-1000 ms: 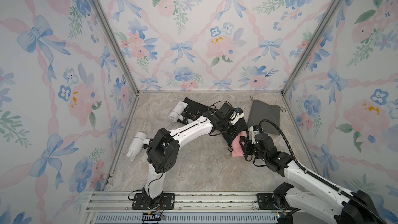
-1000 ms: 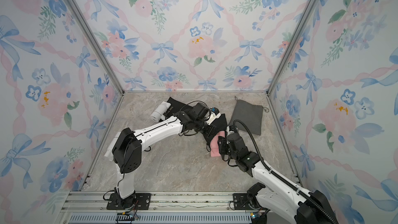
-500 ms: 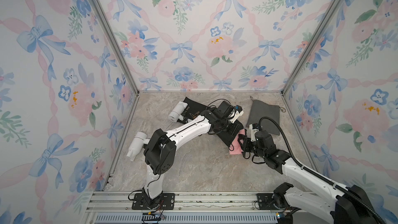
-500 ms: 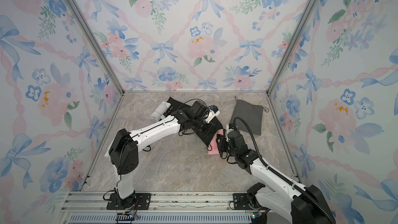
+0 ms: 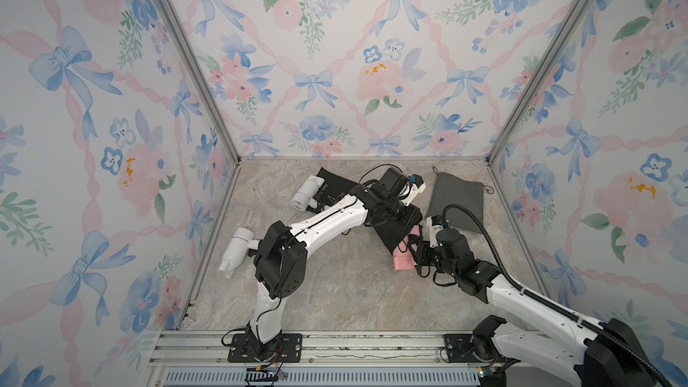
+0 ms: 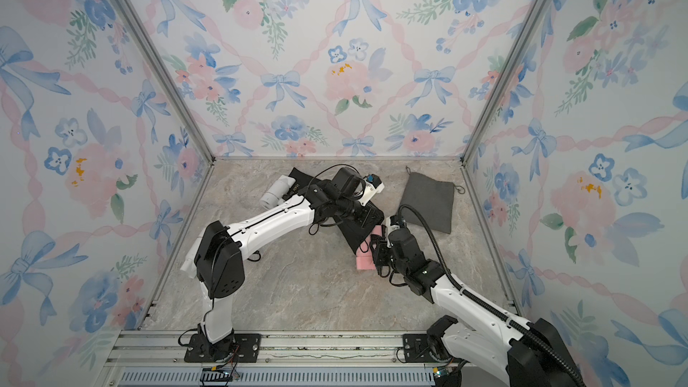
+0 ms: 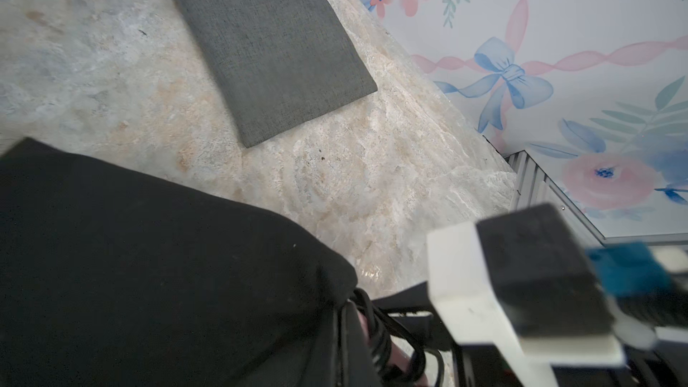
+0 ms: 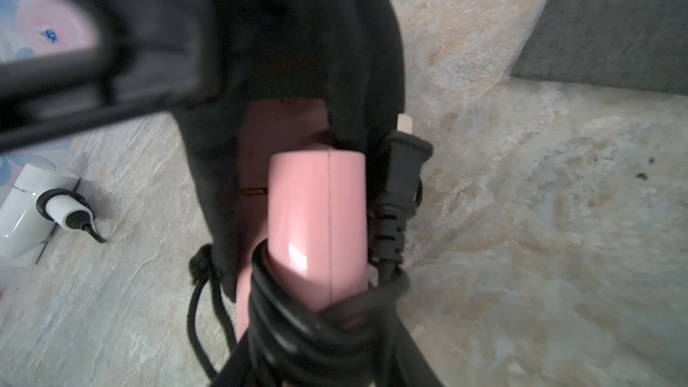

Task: Pack away hair dryers
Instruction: Place the hair dryer in the drawstring bag.

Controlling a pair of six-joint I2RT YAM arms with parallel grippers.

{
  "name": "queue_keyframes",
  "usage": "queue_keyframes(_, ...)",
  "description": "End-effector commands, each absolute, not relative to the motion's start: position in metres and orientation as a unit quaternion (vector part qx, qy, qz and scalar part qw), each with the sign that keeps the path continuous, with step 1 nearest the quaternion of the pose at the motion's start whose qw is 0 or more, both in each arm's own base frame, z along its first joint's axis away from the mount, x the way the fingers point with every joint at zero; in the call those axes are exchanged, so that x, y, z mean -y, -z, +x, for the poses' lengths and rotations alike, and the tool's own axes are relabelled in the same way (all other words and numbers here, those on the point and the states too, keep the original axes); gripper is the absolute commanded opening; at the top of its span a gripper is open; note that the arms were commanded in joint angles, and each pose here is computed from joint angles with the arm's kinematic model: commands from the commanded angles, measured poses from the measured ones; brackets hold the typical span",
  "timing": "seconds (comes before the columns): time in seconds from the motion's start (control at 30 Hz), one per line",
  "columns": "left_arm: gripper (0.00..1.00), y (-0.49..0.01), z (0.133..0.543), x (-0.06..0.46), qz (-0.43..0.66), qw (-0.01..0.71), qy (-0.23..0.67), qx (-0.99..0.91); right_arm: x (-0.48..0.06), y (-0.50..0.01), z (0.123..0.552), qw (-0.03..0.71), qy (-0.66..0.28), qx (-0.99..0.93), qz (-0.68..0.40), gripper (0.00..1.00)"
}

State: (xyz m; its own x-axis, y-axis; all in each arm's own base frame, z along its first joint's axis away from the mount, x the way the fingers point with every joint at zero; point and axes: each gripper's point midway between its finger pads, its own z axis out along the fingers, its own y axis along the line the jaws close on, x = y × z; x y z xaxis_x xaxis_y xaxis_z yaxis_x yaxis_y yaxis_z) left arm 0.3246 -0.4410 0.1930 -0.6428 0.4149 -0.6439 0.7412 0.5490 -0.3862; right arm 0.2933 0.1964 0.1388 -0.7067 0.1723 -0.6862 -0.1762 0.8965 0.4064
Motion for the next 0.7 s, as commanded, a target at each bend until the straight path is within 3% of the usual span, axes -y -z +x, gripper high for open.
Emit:
queue_keyframes(0.0,0.0,-0.189,0.335,0.443,0.34,0.249,0.33,-0.845,-0.2,-0.152,0.294,0.407,-0.217,-0.887,-0.005,0.29)
queue_keyframes(0.67,0.0,-0.201,0.319,0.431,0.35,0.246,0.34,-0.837,-0.204,-0.148,0.323,0.404,-0.217,-0.889,0.0,0.29)
